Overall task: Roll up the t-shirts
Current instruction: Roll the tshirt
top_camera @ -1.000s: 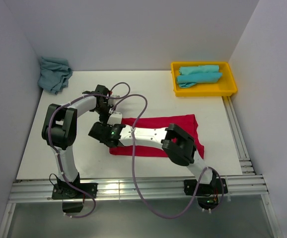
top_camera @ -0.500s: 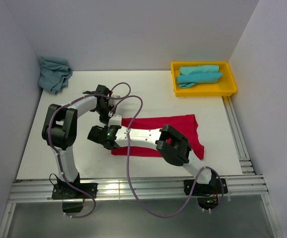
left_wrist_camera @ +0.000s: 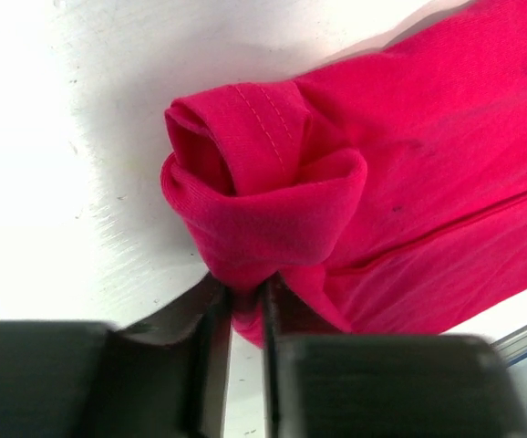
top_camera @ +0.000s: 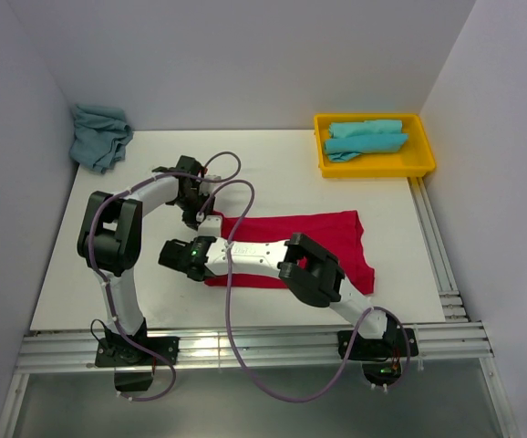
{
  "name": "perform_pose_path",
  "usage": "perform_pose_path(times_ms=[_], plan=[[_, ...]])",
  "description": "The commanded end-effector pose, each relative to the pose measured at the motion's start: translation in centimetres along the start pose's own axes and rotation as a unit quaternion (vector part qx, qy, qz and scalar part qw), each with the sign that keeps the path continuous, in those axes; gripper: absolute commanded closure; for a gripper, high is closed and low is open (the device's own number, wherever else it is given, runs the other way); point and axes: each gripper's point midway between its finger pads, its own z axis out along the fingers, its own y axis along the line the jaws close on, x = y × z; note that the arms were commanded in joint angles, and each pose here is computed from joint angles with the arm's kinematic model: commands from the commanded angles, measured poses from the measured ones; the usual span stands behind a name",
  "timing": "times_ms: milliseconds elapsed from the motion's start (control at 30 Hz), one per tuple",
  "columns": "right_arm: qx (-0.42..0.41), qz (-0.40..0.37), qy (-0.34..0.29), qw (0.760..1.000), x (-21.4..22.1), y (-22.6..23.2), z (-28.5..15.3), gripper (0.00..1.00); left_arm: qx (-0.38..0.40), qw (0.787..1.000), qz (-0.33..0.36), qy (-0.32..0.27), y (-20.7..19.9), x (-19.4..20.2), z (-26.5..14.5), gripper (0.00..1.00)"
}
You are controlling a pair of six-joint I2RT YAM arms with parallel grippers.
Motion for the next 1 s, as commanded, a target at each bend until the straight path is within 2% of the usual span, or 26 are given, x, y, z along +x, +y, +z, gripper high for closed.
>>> perform_pose_path(times_ms=[0,33,67,100,133,200,233,300,333,400,533,733,967], plan=[[0.003,-0.012,0.053,0.999,3.9,-0.3,0.5,0.67,-0.018,0.999,0.021,-0.018,0.4,-1.4,-0.9,0.75],[-0.003,-0.009,0.055,0.998,4.0,-0.2,0.4,0.7,-0.007,0.999,0.027,-0.024,0.0,-1.8,-1.2,0.64],[-0.011,-0.006,0.062,0.998,4.6,-0.3,0.6,0.73,-0.001,0.999,0.027,-0.028,-0.2,-2.0,-1.6,0.59],[-0.024,0.002,0.06,0.998,4.2,-0.1,0.1,0.84,0.007,0.999,0.031,-0.037,-0.6,-2.6,-2.1,0.54],[-0.035,0.008,0.061,0.997,4.5,-0.1,0.4,0.87,0.024,0.998,0.037,-0.044,-1.2,-3.1,-2.6,0.48],[-0.068,0.028,0.066,0.995,3.8,0.4,-0.5,0.9,0.041,0.998,0.03,-0.046,-1.5,-3.5,-3.5,0.43],[-0.086,0.042,0.064,0.993,4.0,0.2,0.2,0.91,0.052,0.996,0.05,-0.057,-1.8,-4.3,-4.3,0.41],[-0.137,0.075,0.065,0.986,2.7,0.8,-1.4,0.91,0.079,0.993,0.047,-0.069,-2.2,-5.1,-5.8,0.39],[-0.136,0.075,0.074,0.985,3.9,-0.7,-0.8,0.91,0.086,0.992,0.051,-0.073,-2.2,-5.3,-6.4,0.38],[-0.208,0.128,0.071,0.967,1.9,0.9,-2.3,0.91,0.112,0.989,0.05,-0.081,-2.2,-5.6,-7.6,0.37],[-0.285,0.191,0.081,0.936,1.6,0.3,-2.8,0.92,0.149,0.985,0.04,-0.081,-1.4,-4.9,-8.6,0.37],[-0.377,0.278,0.107,0.877,1.2,-0.3,-3.6,0.92,0.192,0.979,0.044,-0.053,-1.2,-1.8,-7.0,0.38],[-0.417,0.332,0.14,0.835,2.1,0.0,-2.9,0.93,0.237,0.97,0.035,-0.032,-1.6,0.7,-4.1,0.39]])
